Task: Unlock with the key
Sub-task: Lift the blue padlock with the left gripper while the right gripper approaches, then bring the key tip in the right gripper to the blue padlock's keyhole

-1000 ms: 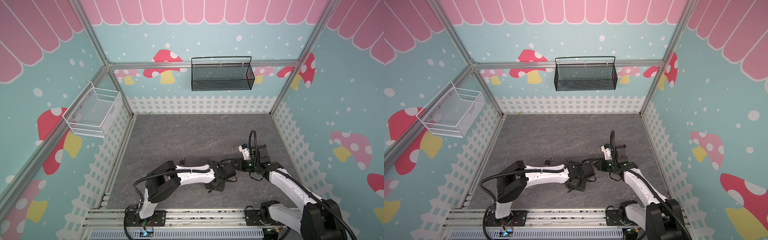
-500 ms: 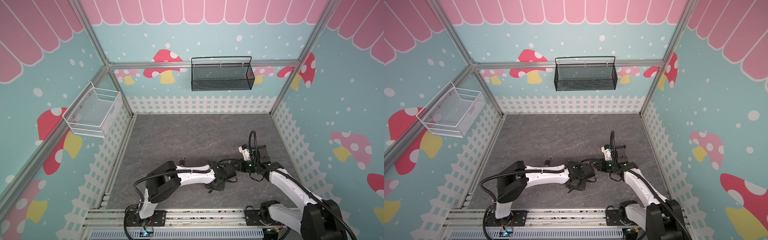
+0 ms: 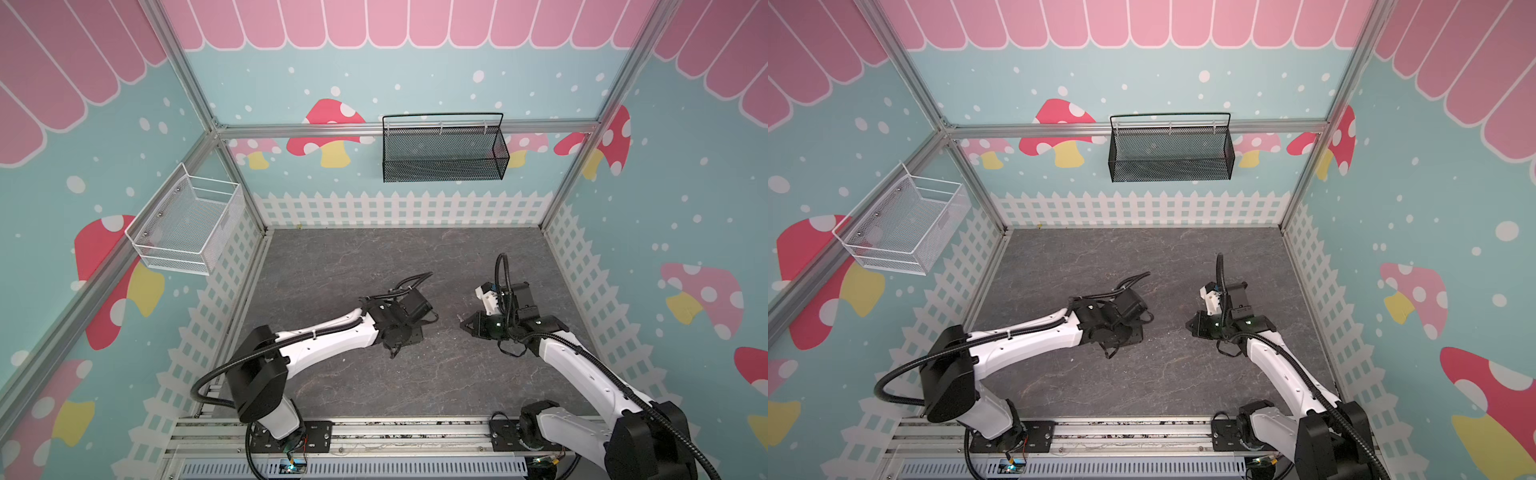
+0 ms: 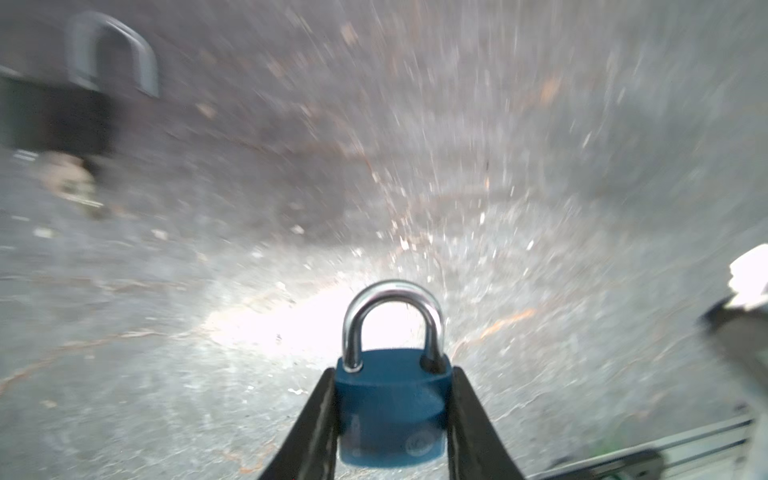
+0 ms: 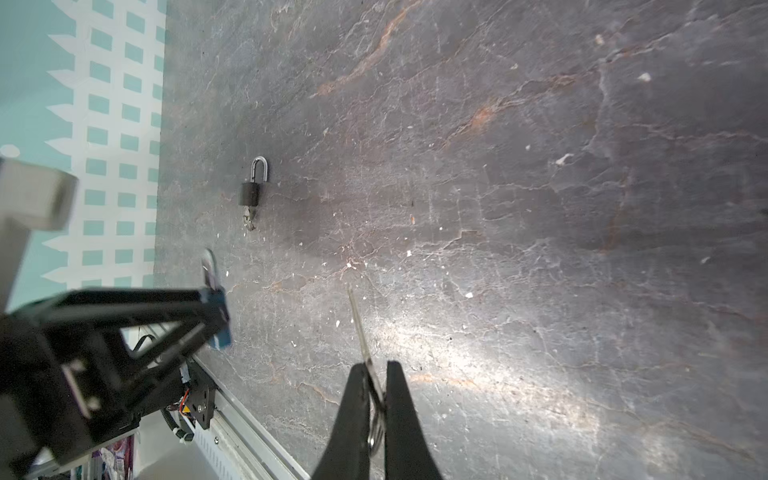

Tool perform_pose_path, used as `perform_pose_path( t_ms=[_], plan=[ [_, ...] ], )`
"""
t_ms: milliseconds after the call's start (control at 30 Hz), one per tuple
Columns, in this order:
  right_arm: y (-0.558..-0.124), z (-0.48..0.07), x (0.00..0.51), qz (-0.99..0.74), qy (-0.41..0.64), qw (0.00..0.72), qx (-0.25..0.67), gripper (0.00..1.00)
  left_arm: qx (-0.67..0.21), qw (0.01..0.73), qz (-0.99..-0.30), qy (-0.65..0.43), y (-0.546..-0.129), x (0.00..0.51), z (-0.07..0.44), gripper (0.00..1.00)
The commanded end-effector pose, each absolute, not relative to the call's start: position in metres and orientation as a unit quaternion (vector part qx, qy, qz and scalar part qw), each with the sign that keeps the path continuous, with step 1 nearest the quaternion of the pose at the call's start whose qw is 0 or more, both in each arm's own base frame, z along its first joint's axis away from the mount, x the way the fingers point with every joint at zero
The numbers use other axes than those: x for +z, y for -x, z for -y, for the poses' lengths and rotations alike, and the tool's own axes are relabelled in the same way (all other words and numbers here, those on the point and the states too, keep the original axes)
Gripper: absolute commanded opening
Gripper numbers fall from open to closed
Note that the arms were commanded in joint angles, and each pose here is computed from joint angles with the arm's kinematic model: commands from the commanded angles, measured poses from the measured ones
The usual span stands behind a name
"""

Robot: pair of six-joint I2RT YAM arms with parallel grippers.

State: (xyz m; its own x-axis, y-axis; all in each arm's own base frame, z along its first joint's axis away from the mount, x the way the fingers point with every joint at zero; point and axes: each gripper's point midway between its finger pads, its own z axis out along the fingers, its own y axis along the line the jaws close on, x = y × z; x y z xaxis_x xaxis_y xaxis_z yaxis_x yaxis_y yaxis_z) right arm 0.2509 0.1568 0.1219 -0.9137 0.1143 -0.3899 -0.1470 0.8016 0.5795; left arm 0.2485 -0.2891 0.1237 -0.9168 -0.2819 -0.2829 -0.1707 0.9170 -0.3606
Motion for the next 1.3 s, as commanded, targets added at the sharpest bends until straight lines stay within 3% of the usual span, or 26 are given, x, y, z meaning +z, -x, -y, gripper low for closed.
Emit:
perform_pose_path(
  t_ms=[0, 500, 867, 1267],
  plan=[
    [-0.244, -0.169, 0.126, -0.932, 0.009, 0.203, 0.299, 0.0, -0.192, 0.206, -0.939, 0.197, -0.267, 0.143, 0.269, 0.0],
    [-0.224, -0.268, 0.156, -0.892, 0.012, 0.234, 0.386, 0.0, -0.315, 0.209, -0.833, 0.404, -0.296, 0.173, 0.238, 0.0],
    [-0.23, -0.33, 0.179, -0.864, 0.046, 0.251, 0.433, 0.0, -0.318, 0.213, -0.83, 0.405, -0.294, 0.175, 0.238, 0.0],
    [-0.239, -0.337, 0.166, -0.877, 0.034, 0.241, 0.415, 0.0, -0.313, 0.219, -0.833, 0.4, -0.293, 0.176, 0.235, 0.0]
  ],
)
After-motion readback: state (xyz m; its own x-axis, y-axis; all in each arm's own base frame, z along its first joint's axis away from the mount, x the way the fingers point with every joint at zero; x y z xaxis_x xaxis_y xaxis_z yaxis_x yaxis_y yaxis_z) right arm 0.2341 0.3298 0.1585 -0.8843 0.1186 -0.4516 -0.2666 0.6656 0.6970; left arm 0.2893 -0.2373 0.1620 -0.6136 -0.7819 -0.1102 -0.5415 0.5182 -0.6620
